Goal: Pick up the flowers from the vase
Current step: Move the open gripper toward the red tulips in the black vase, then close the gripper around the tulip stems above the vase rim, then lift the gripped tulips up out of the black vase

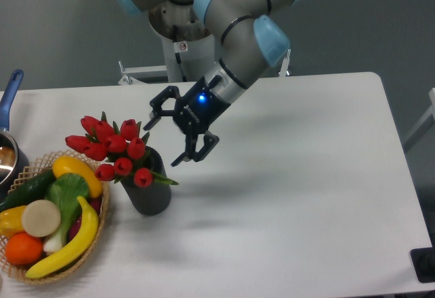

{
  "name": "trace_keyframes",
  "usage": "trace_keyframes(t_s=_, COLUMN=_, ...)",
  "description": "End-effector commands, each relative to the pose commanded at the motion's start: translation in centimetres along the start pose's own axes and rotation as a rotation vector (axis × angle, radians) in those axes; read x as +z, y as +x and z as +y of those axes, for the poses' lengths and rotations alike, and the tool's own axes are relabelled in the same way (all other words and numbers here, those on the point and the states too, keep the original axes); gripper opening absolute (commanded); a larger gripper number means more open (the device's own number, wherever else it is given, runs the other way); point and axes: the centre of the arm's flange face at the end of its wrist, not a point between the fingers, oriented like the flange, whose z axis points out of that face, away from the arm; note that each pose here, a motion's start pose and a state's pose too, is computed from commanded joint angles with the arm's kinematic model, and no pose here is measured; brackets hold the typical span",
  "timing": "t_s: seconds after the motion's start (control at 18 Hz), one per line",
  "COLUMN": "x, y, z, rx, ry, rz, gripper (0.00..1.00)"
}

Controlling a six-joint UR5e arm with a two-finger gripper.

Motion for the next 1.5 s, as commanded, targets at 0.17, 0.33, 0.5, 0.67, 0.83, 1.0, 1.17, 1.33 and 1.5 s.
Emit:
trace_keyframes(t_s=0.17, x=1.4, y=-0.7, z=0.4, rx=0.037, ry=0.038, rz=0.004, gripper=1.00)
trace_keyframes(t_s=0.33, x=3.0, y=-1.0, z=0.8, rx=0.063, ry=0.038, rz=0.015, gripper=1.00)
trace_keyframes(t_s=0.5, x=3.8, y=-0.9, z=1.3, rx=0.054, ry=0.045, rz=0.033, gripper=1.00)
trace_keyframes(t_s=0.67, x=4.3, y=-0.6, z=1.2, rx=0.061, ry=0.052, rz=0.042, gripper=1.00)
trace_keyframes(t_s=0.83, x=4.2, y=-0.3, z=0.9, rx=0.071, ry=0.060, rz=0.041, gripper=0.79)
trace_keyframes(t_s=1.0, x=4.1, y=0.2, z=1.0, rx=0.074, ry=0.058, rz=0.038, gripper=0.45)
trace_keyframes(t_s=1.17, x=3.8, y=0.5, z=0.6, rx=0.082, ry=0.059, rz=0.033, gripper=0.18)
trace_keyframes(t_s=1.33, x=3.5, y=1.3, z=0.3, rx=0.080, ry=0.060, rz=0.031, gripper=0.05)
trace_keyframes(t_s=1.5, x=3.0, y=2.4, z=-0.1, rx=0.077, ry=0.064, rz=0.025, gripper=0.02)
